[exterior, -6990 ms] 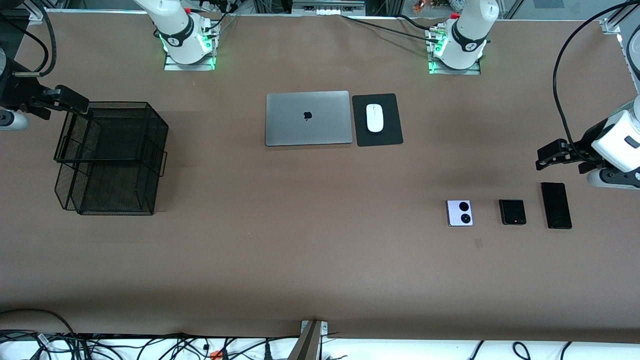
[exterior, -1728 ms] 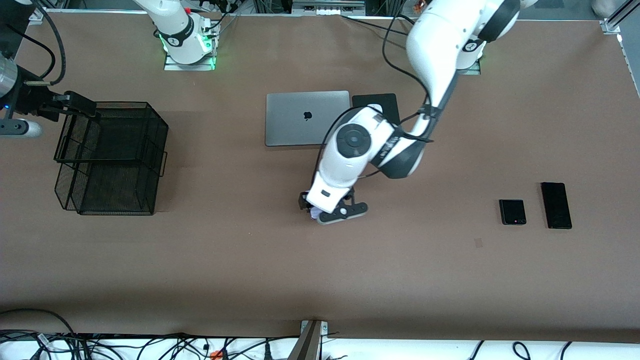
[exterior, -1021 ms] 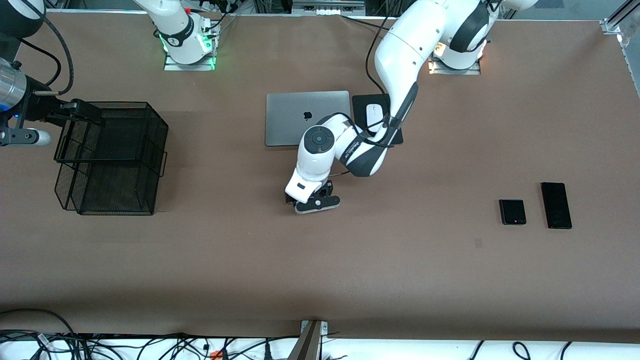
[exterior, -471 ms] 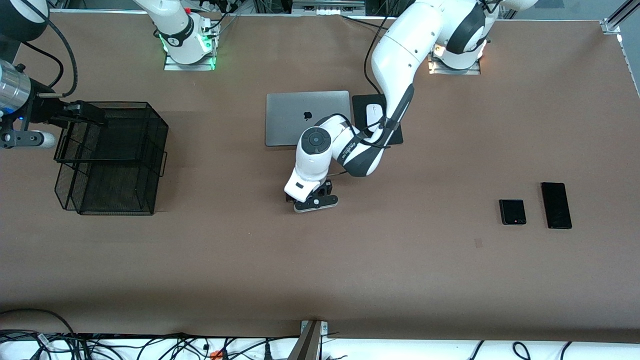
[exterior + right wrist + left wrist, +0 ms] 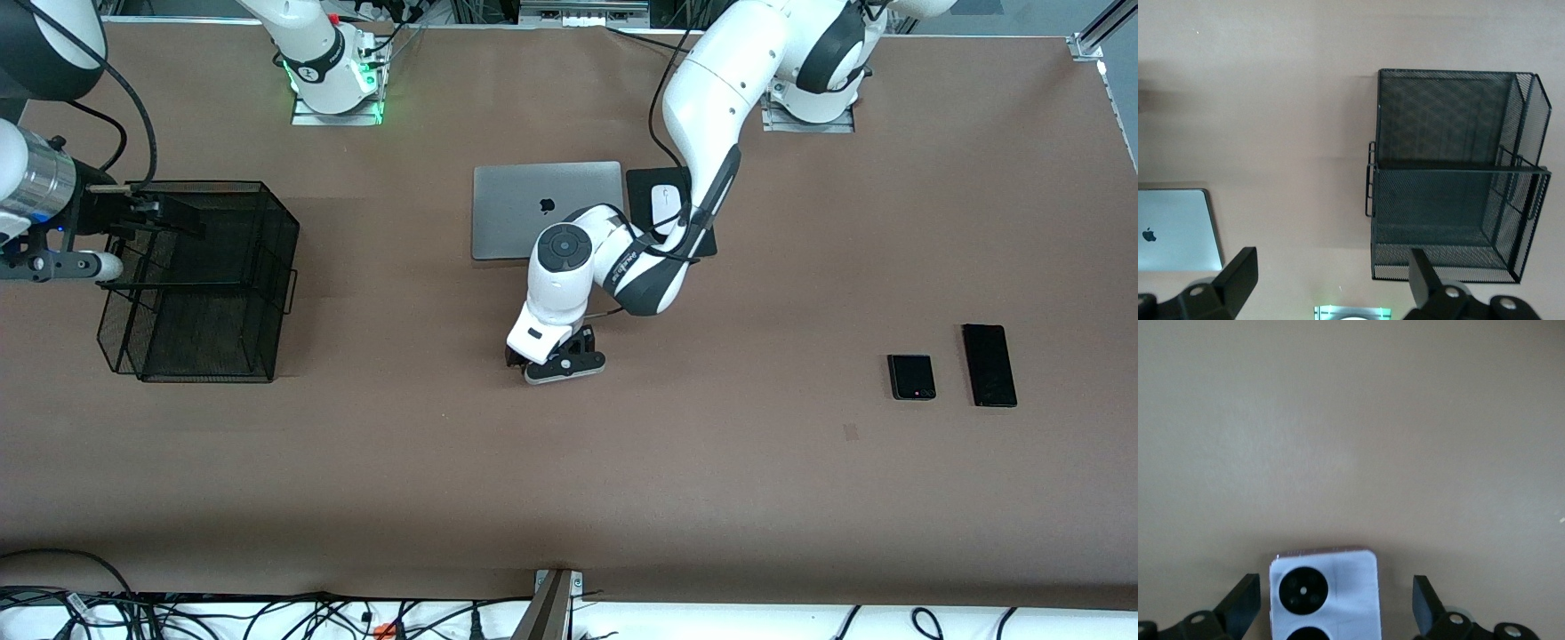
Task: Place phones with both arms
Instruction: 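Carry the white phone with the left gripper to the table middle, then release the white phone while the right gripper reaches to grasp it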
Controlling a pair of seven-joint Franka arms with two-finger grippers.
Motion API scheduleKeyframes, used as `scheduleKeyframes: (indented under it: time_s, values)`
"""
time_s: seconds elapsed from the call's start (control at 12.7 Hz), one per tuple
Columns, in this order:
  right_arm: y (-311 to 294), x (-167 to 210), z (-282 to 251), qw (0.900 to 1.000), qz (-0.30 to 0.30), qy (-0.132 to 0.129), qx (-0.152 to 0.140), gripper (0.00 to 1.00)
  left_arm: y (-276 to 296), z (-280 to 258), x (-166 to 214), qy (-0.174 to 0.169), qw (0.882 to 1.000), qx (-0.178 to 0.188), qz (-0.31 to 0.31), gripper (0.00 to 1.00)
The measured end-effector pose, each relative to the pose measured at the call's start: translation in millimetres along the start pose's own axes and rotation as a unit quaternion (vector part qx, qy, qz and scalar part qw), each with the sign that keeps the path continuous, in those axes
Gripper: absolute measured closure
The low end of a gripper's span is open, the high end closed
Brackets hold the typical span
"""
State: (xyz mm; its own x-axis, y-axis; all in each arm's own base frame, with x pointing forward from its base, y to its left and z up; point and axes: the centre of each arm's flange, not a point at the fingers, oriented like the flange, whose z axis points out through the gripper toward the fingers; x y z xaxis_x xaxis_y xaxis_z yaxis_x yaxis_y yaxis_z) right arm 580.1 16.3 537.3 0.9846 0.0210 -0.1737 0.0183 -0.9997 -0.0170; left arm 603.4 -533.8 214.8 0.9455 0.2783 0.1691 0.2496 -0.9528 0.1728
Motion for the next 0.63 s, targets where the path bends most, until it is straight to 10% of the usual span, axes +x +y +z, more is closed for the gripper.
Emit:
scheduleKeyframes:
  time_s: [0.63]
  values:
    - [-73,55,74,0.998,-0.059,0.009,-0.009,0.00,-218,-256,214,-0.069,0.992,0.107,-0.011,0.00]
